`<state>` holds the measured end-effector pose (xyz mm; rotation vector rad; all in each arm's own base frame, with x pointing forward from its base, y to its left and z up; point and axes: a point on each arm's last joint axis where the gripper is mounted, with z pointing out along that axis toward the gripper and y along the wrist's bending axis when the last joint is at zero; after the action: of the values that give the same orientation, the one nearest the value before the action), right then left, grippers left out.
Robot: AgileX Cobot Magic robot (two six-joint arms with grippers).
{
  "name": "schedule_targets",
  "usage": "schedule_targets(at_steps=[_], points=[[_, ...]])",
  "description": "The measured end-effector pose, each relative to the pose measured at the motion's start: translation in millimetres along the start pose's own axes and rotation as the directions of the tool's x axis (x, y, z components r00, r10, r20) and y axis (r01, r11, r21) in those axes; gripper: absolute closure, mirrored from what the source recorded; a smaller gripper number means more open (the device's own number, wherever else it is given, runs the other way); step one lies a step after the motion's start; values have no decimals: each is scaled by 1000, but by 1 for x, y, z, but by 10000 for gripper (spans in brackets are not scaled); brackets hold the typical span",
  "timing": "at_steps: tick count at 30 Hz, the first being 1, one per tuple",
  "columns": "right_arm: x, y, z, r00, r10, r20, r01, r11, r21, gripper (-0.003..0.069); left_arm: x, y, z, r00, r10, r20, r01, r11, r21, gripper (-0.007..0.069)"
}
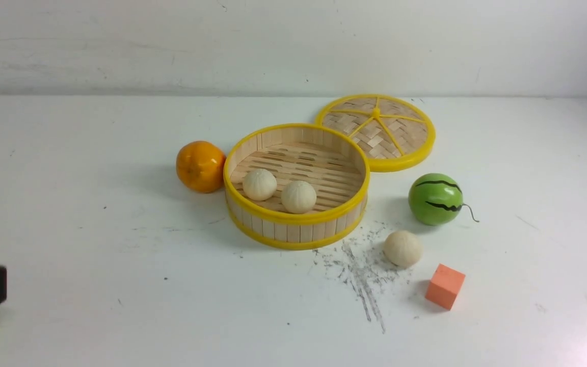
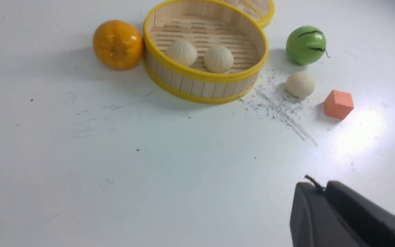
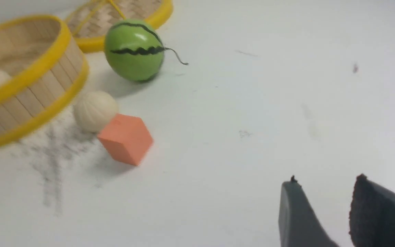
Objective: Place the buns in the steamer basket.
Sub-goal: Use the right arm to grab a steamed stuffed bun
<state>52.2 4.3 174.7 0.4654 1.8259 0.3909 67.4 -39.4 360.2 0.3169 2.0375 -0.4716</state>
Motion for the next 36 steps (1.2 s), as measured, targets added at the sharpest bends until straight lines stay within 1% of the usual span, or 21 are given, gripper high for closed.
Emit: schedule_targets(at_steps=[1,2,3,4,6,7,12,15,18,19,20,21,22,24,26,27,28,29,30,34,36], points=[[1,3,0,990,143,-17,-143,989,-26,420,6,1,2,1000,1,-1,-1,1000,0,587],[3,6,0,940,338,-49,-340,939,-57,420,13,3,4,1000,-2,7,1,1000,6,587],[3,8,0,909,412,-66,-416,906,-73,420,17,3,6,1000,-3,21,3,1000,13,587],[4,10,0,841,532,-93,-539,839,-77,420,22,4,7,999,-4,39,3,1000,20,587],[5,12,0,764,634,-122,-644,760,-81,420,28,5,11,998,-3,65,1,1000,28,587],[5,12,0,746,653,-128,-664,743,-80,420,32,6,14,997,-3,77,1,999,32,587],[4,11,0,743,659,-115,-668,740,-79,420,46,9,25,997,-4,76,1,999,37,587],[2,10,0,792,605,-81,-610,787,-92,420,51,10,29,998,-3,60,1,999,33,587],[-8,16,-4,898,438,-45,-440,889,-128,421,52,10,30,998,-2,55,1,999,32,587],[-9,17,-5,910,411,-43,-413,901,-129,421,52,10,30,998,-2,55,1,999,32,587],[-22,26,-10,955,294,-31,-295,944,-145,437,52,10,30,998,-2,57,1,999,32,587],[-31,31,-13,969,245,-23,-246,957,-154,452,52,10,30,998,-3,57,1,999,32,587],[-43,40,-15,991,124,-41,-128,981,-145,484,52,10,30,998,-3,61,1,999,33,587],[-64,54,-18,997,-29,-68,19,989,-147,556,51,10,30,998,-3,66,0,999,35,585],[-87,70,-14,961,-237,-145,214,964,-158,618,50,9,30,997,-3,73,0,999,38,582],[-98,77,-10,920,-340,-194,308,935,-176,657,50,9,30,997,-3,75,0,999,38,579],[-99,78,-6,898,-377,-227,340,922,-184,661,50,9,30,997,-3,75,0,999,38,579],[-106,83,-2,853,-448,-268,401,891,-211,673,50,9,30,997,-3,75,0,999,38,578],[-120,93,7,772,-546,-326,479,836,-267,678,50,9,30,997,-3,75,0,999,38,575],[-144,114,46,594,-661,-459,509,751,-422,679,51,9,30,997,-5,72,2,999,38,568],[-151,124,63,546,-688,-478,507,725,-465,678,51,9,30,998,-6,65,4,999,38,568]])
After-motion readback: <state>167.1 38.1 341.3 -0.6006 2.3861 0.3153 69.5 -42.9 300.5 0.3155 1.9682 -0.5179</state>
